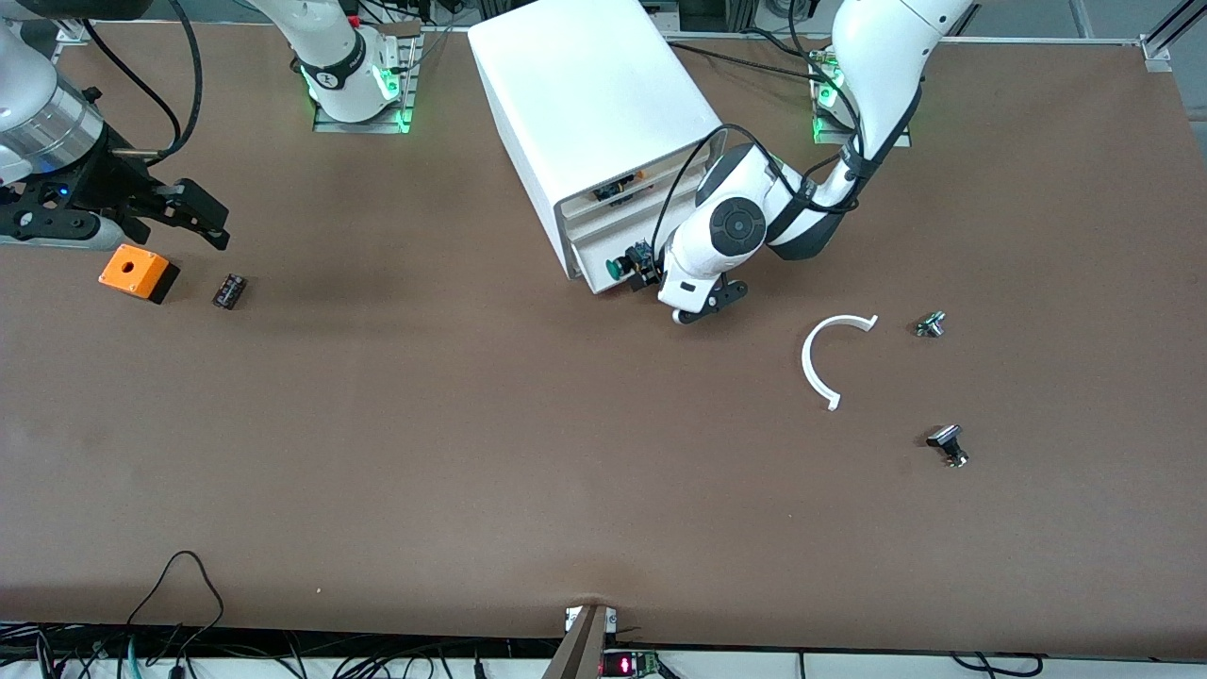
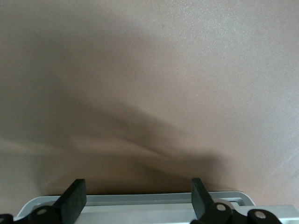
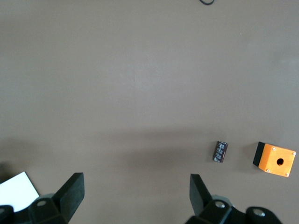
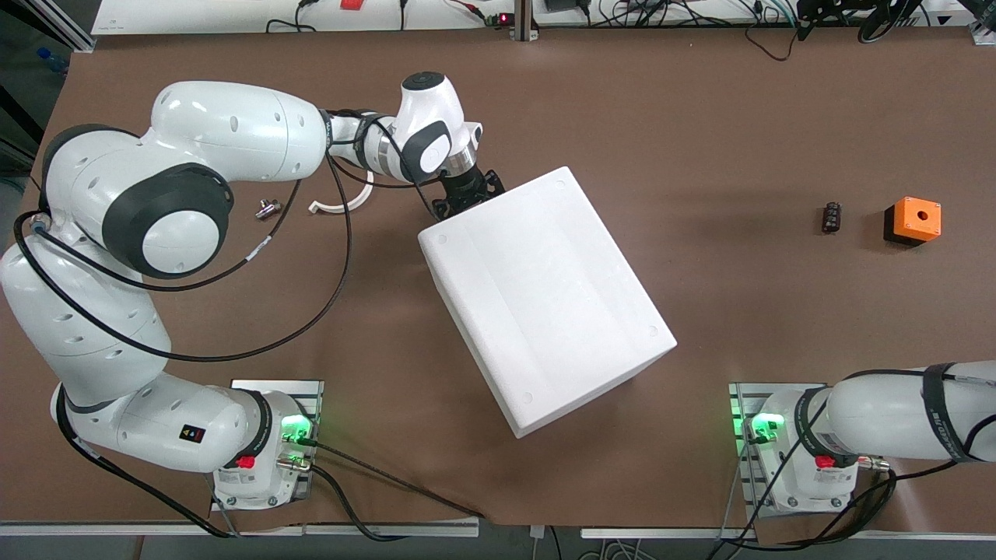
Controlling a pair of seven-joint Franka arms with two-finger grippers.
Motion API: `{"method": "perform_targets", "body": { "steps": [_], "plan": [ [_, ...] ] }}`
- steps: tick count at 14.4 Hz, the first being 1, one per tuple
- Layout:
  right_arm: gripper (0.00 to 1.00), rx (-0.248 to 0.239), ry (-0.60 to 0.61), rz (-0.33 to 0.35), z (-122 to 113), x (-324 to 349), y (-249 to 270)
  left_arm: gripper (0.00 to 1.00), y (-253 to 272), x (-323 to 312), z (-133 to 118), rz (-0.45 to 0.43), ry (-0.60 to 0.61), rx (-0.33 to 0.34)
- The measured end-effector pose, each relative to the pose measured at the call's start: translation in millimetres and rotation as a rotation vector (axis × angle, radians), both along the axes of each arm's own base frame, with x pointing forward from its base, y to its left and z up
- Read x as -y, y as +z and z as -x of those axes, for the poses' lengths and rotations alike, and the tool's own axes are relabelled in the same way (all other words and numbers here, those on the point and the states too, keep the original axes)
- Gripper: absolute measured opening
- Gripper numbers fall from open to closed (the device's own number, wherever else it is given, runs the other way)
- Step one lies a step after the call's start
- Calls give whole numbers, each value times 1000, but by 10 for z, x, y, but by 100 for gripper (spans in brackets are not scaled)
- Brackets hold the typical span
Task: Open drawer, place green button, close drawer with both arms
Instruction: 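Push the drawer closed with the left gripper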
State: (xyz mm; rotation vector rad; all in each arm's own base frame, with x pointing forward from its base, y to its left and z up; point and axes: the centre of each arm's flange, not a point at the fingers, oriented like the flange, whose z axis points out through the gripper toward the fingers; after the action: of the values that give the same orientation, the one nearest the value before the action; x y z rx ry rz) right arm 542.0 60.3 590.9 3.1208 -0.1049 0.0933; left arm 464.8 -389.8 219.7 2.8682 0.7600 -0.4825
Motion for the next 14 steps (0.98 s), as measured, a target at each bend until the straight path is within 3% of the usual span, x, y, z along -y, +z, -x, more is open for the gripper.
{"method": "perform_targets", "body": {
  "steps": [10, 14],
  "plan": [
    [100, -1, 0, 1, 70, 6, 86, 99, 0, 280, 352, 20, -34, -42],
    [100, 4, 6, 1, 71, -29, 113, 99, -30, 320, 429, 32, -35, -29]
  ]
}}
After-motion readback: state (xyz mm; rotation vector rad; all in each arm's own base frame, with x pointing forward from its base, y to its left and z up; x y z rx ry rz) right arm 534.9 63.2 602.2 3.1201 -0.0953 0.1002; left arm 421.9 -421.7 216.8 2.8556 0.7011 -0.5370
